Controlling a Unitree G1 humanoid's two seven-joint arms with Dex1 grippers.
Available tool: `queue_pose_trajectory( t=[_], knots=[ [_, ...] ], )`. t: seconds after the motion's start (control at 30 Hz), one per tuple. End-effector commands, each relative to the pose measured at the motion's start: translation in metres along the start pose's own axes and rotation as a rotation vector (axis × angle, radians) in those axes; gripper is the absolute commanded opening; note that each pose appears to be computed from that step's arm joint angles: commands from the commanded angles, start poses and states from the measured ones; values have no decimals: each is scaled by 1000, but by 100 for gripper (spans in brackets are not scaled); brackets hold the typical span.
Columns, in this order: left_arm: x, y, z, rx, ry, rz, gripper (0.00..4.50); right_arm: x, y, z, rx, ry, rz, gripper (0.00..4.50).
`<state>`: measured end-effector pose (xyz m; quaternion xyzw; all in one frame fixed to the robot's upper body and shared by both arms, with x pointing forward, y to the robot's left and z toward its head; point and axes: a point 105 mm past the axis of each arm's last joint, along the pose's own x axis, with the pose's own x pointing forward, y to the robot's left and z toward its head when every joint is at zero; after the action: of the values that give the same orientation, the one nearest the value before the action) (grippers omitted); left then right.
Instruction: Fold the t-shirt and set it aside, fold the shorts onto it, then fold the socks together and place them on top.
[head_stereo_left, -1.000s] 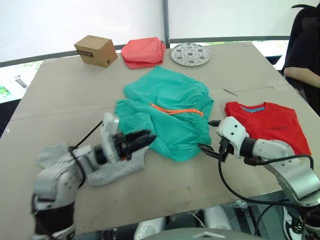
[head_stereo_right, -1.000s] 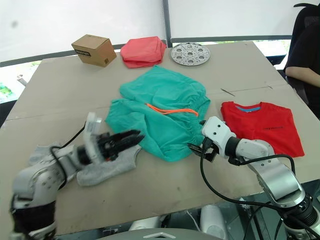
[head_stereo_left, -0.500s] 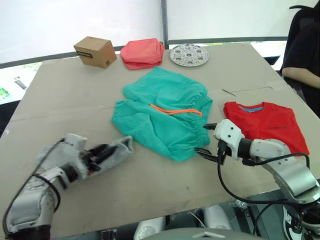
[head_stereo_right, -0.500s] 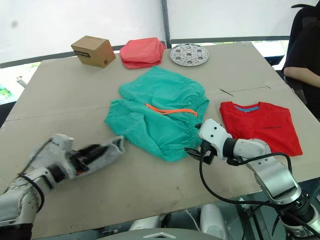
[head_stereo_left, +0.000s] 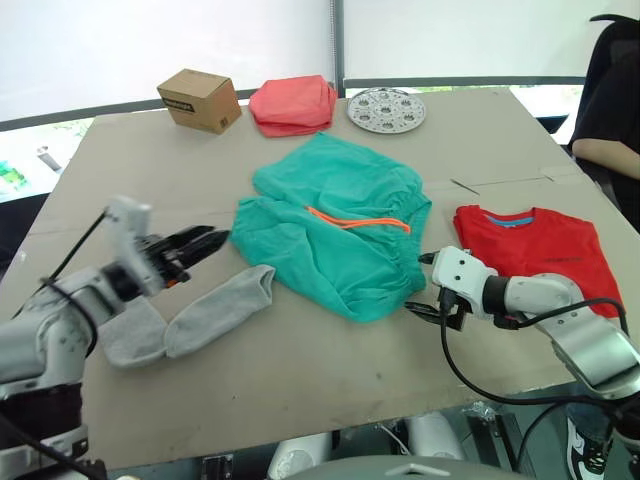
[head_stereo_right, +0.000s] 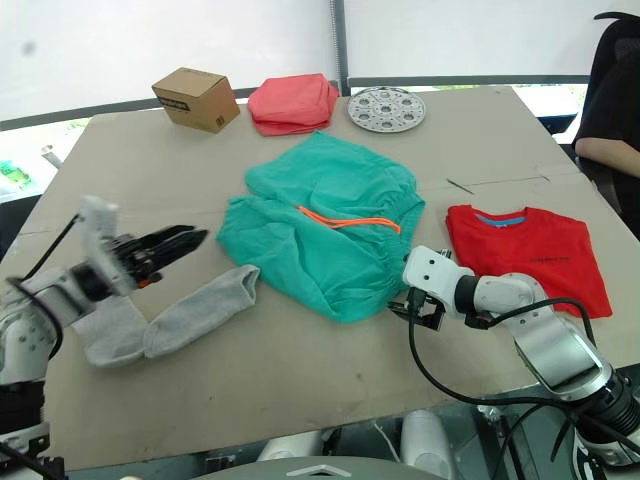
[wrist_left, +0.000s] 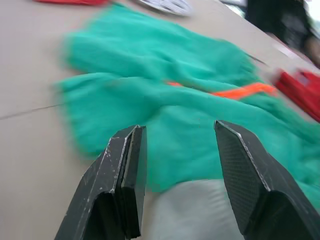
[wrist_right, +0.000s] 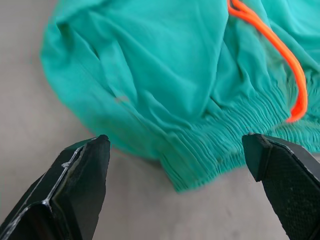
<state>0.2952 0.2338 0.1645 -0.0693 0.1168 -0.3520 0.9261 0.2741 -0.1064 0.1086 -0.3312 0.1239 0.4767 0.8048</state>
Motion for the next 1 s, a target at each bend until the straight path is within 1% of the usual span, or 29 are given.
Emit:
queue_pose_trajectory(
  t=[0.03,0.1,0.17,0.27,0.33,0.43,0.5,0.63,0.73,0.77,0.8,0.83,0.87,0.9,0.97,1.0],
  knots=[
    [16,-13,-3,30,59,-43,236,-3,-4,8,-94,1,-6,450],
    [25,-8,-7,43,90,-8,236,-2,-2,7,-114,13,3,450],
    [39,1,-3,107,125,13,236,1,-2,7,-122,14,7,450],
    [51,16,15,212,152,35,236,4,-4,9,-127,16,5,450],
    [54,24,19,257,178,41,236,5,-4,9,-125,17,4,450],
    [56,45,11,297,287,65,236,9,-5,7,-134,33,4,450],
    [58,51,6,318,327,61,236,11,-7,8,-142,36,2,450],
    [61,57,-13,263,443,3,236,15,-13,4,-160,69,9,450],
    [62,58,-22,205,487,-28,236,19,-11,0,-162,91,38,450],
    [63,58,-24,187,492,-35,241,20,-11,-1,-165,97,42,399],
    [62,58,-27,181,508,-47,198,22,-12,-2,-173,101,39,368],
    [61,58,-30,176,521,-57,187,23,-14,-2,-178,104,35,354],
    [60,57,-32,172,529,-70,165,24,-16,-2,-183,105,28,302],
    [61,55,-34,162,531,-86,123,24,-18,-2,-190,105,18,264],
    [62,55,-33,146,519,-87,24,23,-23,-1,-197,103,-3,163],
    [63,55,-31,139,506,-89,0,22,-26,0,-194,101,-11,116]
  ],
)
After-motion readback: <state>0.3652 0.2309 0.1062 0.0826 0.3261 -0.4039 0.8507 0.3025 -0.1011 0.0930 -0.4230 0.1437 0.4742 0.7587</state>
